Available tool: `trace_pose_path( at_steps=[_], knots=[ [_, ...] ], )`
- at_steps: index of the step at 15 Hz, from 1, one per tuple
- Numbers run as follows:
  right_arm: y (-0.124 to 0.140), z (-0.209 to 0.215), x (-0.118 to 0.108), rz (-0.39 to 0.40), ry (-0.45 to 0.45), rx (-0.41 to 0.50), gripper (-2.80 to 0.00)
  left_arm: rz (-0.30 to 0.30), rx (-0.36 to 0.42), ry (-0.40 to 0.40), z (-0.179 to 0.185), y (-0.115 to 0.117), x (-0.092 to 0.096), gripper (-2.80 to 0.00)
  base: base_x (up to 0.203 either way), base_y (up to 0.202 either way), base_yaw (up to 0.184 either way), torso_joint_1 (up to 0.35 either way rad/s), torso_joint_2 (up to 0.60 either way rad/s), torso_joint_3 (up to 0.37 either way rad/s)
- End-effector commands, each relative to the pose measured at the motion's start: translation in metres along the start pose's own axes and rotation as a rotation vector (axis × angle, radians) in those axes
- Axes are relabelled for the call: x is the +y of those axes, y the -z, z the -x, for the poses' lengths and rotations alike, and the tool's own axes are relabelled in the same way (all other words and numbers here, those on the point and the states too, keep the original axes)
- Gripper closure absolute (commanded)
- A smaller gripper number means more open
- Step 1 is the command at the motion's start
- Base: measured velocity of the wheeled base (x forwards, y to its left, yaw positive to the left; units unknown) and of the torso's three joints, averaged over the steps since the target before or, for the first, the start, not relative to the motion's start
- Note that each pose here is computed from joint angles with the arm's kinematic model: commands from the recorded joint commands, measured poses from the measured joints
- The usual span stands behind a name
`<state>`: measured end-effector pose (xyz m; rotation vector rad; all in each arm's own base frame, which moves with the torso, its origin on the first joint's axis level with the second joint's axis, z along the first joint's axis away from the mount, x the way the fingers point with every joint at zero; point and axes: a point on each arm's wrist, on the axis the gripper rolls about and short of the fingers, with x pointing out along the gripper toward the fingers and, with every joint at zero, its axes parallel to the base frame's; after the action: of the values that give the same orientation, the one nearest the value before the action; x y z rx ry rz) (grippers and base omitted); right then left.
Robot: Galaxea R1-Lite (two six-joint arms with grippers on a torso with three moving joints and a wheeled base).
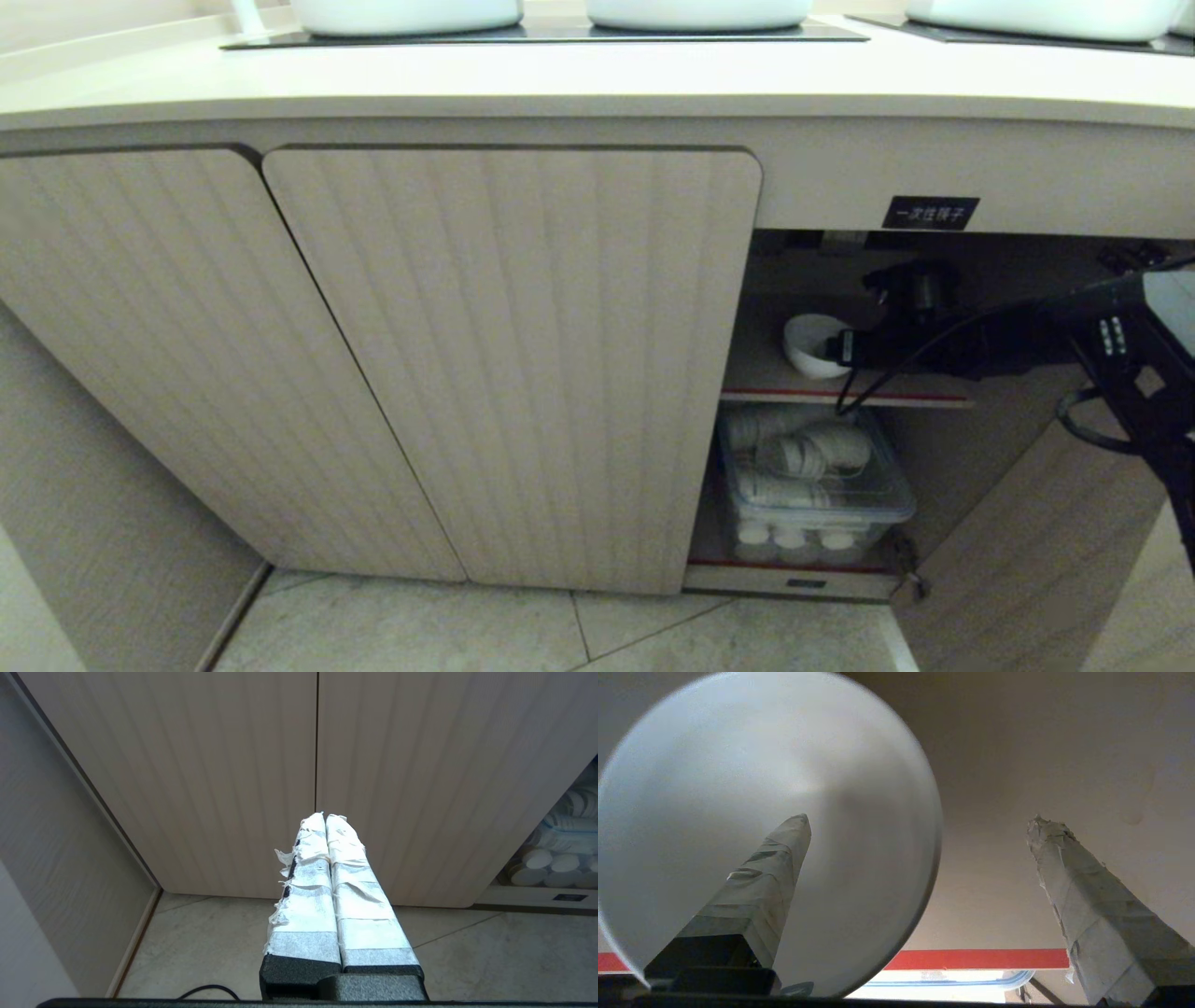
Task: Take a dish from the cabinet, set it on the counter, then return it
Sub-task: Take the bowl from the cabinet
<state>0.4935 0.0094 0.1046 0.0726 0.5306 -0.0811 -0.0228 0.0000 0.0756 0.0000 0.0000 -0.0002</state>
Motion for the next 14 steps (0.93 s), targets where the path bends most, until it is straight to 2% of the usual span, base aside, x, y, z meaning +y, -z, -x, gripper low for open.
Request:
trace_pose_path(
  at_steps=[1,10,14],
  knots=[
    [0.002,-0.002,0.0,0.0,0.0,0.004,-2.8,0.0,0.0,0.001,0.0,0.0,0.0,0.0,0.0,0.0,0.0,0.0,0.0,0.0],
    [-0.004,-0.006,0.002,0.0,-0.002,0.013,-2.8,0.0,0.0,0.001,0.0,0.0,0.0,0.0,0.0,0.0,0.0,0.0,0.0,0.0],
    [-0.007,-0.005,0.002,-0.031,-0.002,0.01,-2.8,0.0,0.0,0.001,0.0,0.0,0.0,0.0,0.0,0.0,0.0,0.0,0.0,0.0]
  ],
)
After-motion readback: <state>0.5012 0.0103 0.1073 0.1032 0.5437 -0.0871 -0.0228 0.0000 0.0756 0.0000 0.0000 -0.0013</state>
